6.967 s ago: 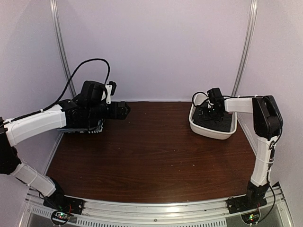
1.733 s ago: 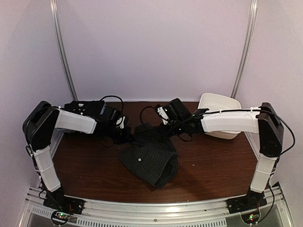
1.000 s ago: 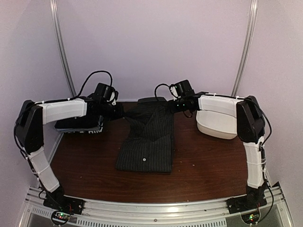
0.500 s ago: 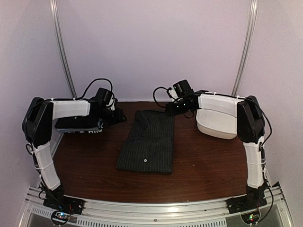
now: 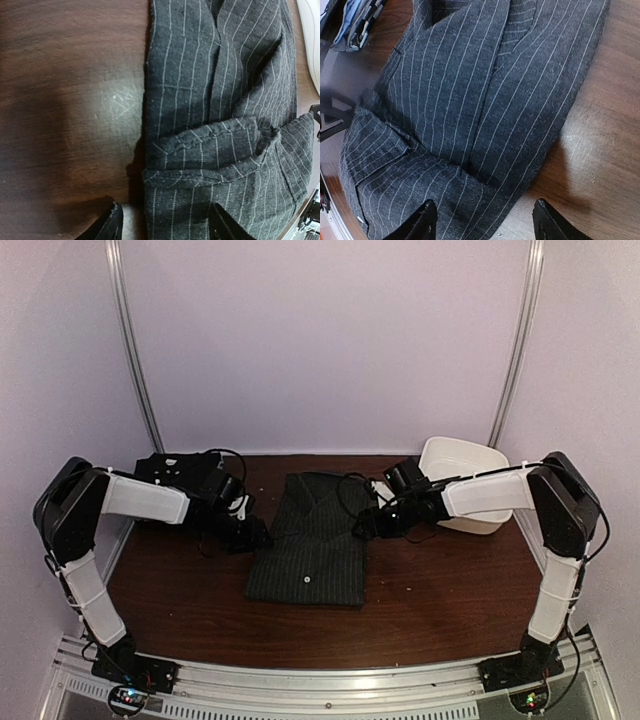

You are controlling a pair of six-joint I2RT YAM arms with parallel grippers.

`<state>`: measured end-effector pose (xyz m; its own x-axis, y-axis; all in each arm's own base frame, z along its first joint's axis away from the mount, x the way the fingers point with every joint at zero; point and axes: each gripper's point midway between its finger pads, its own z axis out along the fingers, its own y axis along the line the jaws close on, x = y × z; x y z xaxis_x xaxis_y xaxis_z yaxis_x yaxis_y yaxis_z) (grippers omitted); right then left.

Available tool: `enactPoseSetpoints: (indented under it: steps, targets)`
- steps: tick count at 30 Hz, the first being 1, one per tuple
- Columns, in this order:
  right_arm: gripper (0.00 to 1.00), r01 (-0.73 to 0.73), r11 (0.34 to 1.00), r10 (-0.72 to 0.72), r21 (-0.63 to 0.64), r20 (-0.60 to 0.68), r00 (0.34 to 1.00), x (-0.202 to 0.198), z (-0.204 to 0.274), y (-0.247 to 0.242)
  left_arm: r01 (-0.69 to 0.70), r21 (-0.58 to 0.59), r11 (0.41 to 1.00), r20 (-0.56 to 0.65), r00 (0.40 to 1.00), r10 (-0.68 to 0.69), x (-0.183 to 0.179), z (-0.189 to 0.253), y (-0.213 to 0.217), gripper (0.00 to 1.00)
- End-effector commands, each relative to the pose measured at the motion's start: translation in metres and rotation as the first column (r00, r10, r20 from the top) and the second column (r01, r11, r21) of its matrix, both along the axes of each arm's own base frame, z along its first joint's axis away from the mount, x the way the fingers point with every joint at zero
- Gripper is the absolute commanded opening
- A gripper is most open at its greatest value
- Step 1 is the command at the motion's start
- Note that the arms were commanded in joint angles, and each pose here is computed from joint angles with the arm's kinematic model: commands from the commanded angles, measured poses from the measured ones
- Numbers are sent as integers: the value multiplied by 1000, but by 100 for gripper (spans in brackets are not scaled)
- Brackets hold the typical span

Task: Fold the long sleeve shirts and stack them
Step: Flatten out the crumpled shirt at the center of the board.

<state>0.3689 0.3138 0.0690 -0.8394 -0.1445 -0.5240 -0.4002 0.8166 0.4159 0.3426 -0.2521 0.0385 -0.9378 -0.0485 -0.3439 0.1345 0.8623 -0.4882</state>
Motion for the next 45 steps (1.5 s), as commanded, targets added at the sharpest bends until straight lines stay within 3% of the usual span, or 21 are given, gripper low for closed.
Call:
enactPoseSetpoints:
  steps: [1, 7, 13, 23, 28, 37, 41, 45]
  targets:
    - [67, 7, 992, -10, 127, 22, 1000, 4, 15, 16, 4, -54, 999, 56, 998, -1, 7, 14, -13, 60]
    - [66, 9, 988, -8, 153, -10, 1000, 1, 6, 20, 0, -55, 998, 57, 998, 3, 8, 14, -16, 58]
    - [61, 7, 984, -3, 175, -26, 1000, 0, 2, 23, 28, -85, 996, 86, 996, -20, 14, 26, -25, 49]
    - [49, 30, 985, -22, 169, -52, 998, -2, -10, 20, 67, -98, 993, 96, 994, -57, 9, 31, -37, 21]
    - [52, 88, 991, -83, 103, -46, 995, 3, -22, 7, 80, -104, 991, 108, 992, -69, 5, 38, -41, 4]
    - [55, 78, 991, -75, 108, -32, 997, 2, -21, 16, 110, -118, 987, 122, 988, -96, -3, 46, -46, 0]
    - [43, 55, 992, -50, 114, -42, 998, -2, -23, 24, 142, -130, 981, 140, 982, -124, -7, 54, -53, 0]
    - [19, 52, 990, -48, 130, -34, 998, -5, -16, 26, 183, -148, 972, 151, 975, -161, -18, 62, -62, 0]
